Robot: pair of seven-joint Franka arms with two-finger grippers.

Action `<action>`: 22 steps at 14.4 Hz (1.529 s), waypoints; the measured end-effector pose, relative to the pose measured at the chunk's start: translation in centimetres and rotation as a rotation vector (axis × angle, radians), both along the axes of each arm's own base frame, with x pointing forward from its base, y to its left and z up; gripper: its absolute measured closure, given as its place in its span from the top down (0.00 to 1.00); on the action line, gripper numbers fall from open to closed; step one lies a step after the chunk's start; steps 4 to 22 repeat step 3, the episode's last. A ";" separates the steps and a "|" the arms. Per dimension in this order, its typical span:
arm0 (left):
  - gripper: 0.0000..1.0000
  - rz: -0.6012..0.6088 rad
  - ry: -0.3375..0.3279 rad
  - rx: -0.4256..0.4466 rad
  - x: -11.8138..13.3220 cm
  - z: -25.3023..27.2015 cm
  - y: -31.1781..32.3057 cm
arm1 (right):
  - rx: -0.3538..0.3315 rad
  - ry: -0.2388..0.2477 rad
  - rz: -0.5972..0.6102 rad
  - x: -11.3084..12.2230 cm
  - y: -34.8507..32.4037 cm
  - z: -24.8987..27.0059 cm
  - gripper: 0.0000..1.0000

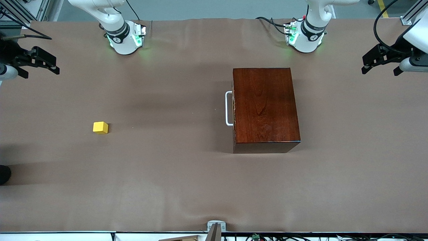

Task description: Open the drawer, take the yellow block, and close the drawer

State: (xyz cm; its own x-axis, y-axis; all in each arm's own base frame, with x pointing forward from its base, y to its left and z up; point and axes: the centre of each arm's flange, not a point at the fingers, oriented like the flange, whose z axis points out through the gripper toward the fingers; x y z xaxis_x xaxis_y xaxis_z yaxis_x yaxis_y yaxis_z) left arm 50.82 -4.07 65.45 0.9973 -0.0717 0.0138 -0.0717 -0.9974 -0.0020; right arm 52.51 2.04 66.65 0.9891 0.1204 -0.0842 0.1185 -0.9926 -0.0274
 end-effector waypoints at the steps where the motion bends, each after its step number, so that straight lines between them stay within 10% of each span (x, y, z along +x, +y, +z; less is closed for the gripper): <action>1: 1.00 0.014 0.008 0.002 0.1 0.0 0.0 | 0.000 0.000 0.000 0.0 0.0 0.0 1.00; 22: 1.00 0.026 0.013 0.011 0.2 0.0 0.0 | 0.000 0.000 0.000 0.0 0.0 0.0 1.00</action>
